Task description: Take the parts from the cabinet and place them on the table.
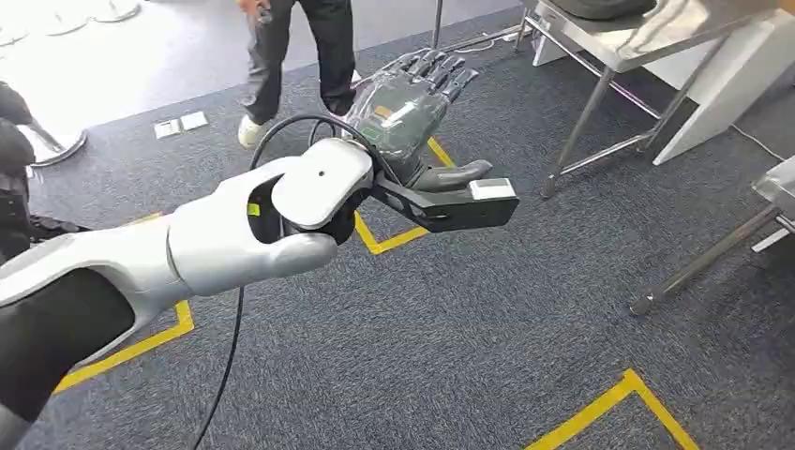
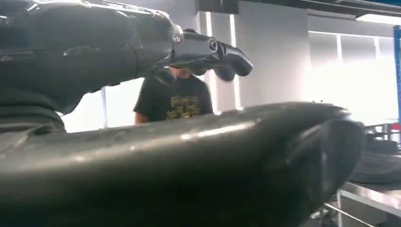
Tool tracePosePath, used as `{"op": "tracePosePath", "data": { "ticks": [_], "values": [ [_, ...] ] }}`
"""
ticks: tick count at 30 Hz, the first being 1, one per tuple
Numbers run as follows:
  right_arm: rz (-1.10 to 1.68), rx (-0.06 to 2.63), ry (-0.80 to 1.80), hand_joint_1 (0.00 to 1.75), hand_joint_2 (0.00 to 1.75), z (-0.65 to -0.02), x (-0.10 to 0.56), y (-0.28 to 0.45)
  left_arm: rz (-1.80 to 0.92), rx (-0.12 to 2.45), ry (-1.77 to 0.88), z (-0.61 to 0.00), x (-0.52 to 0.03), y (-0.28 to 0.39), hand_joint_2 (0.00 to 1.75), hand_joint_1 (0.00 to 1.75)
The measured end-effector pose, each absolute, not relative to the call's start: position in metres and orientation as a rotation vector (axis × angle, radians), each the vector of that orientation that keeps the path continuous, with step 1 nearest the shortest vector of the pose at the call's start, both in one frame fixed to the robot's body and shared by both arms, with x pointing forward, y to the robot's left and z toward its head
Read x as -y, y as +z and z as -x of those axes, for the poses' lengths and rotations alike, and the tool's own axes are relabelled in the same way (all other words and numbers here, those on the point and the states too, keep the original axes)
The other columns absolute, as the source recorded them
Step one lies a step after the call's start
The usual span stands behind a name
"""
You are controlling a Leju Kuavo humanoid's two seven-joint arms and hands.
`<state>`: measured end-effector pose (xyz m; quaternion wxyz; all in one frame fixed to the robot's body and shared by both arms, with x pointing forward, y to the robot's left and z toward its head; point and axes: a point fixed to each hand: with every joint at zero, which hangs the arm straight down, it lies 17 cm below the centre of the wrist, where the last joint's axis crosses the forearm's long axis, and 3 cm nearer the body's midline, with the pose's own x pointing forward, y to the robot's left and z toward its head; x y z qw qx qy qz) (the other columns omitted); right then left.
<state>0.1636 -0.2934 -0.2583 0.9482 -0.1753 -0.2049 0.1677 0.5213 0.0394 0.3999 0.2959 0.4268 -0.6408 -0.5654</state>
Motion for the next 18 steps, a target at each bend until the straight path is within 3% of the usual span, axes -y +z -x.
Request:
{"op": "tracePosePath", "data": {
  "ticks": [12,18],
  "values": [
    [0.353,0.416,0.317,0.00,0.00,-0.162,0.297,-0.259,-1.079,1.736,-1.534,-0.516,-0.026,0.386,0.00,0.00],
    [0.345,0.405,0.311,0.00,0.00,-0.154,0.293,-0.261,-0.884,1.630,-1.449,-0.518,-0.045,0.287,0.00,0.00]
  ]
}}
